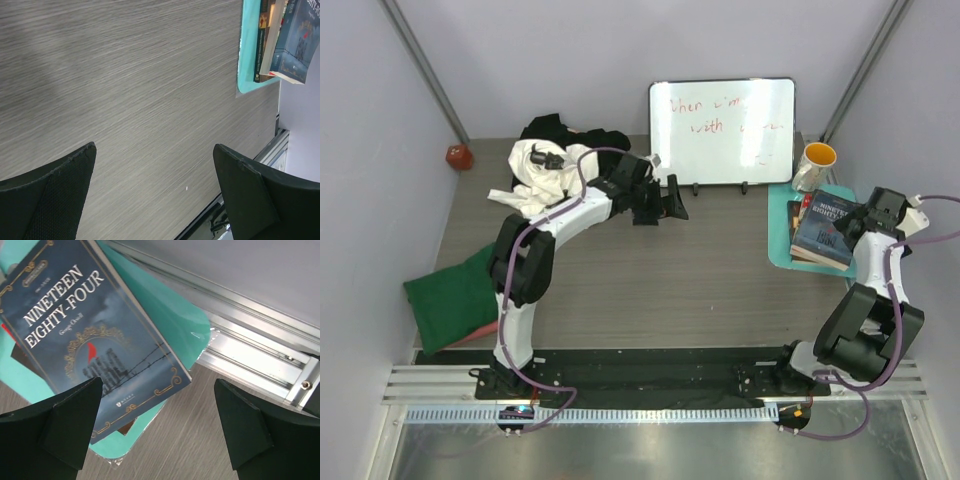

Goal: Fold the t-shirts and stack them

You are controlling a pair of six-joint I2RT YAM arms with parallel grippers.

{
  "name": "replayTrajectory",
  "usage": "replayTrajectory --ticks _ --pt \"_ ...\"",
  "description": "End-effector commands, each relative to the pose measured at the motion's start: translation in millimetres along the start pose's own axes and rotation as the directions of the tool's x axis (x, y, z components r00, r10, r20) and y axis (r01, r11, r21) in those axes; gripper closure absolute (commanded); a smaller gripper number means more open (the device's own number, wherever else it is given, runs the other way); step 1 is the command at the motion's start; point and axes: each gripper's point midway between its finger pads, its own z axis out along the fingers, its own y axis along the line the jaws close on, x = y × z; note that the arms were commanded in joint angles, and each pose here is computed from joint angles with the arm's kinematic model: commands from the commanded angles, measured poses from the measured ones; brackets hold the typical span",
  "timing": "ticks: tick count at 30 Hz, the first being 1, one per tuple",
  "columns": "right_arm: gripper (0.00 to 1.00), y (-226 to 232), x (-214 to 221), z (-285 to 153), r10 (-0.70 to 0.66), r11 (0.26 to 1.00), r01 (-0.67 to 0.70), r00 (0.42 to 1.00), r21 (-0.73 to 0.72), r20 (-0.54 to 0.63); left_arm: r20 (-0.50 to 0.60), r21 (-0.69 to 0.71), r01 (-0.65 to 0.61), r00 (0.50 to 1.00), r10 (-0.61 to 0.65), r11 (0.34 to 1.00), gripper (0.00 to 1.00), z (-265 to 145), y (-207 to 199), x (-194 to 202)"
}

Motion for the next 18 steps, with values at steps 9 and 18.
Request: replayTrajectory --ticks 9,18 --pt "0.0 -6.3 17.8 43.6 0.081 0.997 -0.081 0.994 -0.002 -0.077 -0.006 0.065 -0.024 1.0 0.024 0.998 0.0 10.0 -25.0 -4.8" --pt "0.0 10.0 41.7 73.2 0.068 0.993 -0.082 0.986 -0.09 -0.15 -0.008 0.063 -0.023 1.0 0.023 0.998 0.0 18.3 -23.6 -7.6"
